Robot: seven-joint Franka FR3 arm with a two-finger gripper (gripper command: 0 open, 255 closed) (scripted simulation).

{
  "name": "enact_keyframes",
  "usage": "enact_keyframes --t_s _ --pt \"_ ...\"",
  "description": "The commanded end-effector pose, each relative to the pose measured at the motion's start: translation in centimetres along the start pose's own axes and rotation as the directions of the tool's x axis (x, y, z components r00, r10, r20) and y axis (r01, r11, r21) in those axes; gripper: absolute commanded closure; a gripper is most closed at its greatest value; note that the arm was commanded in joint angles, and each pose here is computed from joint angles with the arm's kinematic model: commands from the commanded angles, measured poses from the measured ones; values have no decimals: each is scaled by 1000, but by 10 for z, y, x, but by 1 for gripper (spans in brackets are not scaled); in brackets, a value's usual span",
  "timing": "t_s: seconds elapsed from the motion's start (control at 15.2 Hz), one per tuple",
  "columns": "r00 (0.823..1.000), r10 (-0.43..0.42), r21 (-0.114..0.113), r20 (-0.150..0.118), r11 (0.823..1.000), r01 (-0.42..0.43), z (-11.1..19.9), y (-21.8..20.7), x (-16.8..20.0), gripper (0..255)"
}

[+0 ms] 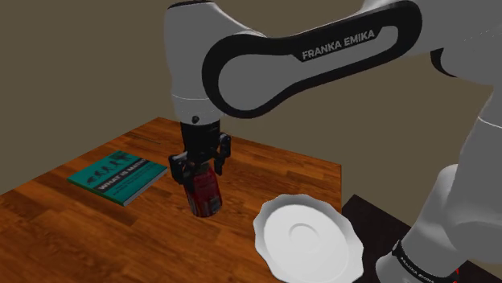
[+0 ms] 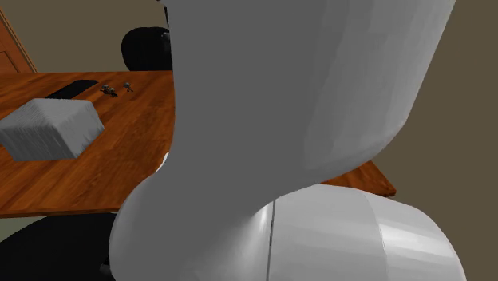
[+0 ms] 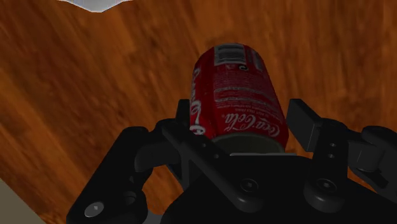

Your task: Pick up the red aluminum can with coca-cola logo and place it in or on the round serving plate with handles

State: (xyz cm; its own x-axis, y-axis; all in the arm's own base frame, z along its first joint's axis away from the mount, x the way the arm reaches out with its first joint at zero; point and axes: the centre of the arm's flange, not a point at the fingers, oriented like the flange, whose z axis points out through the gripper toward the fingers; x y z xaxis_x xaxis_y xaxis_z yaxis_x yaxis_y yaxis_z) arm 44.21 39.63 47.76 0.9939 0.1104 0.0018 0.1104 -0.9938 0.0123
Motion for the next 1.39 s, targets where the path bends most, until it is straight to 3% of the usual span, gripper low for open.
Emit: enact_keyframes --t_s 0.0,1.32 --pt "1000 0 1 -1 1000 0 -4 12 -20 255" --pt "1000 0 1 -1 1000 0 -32 164 -234 255"
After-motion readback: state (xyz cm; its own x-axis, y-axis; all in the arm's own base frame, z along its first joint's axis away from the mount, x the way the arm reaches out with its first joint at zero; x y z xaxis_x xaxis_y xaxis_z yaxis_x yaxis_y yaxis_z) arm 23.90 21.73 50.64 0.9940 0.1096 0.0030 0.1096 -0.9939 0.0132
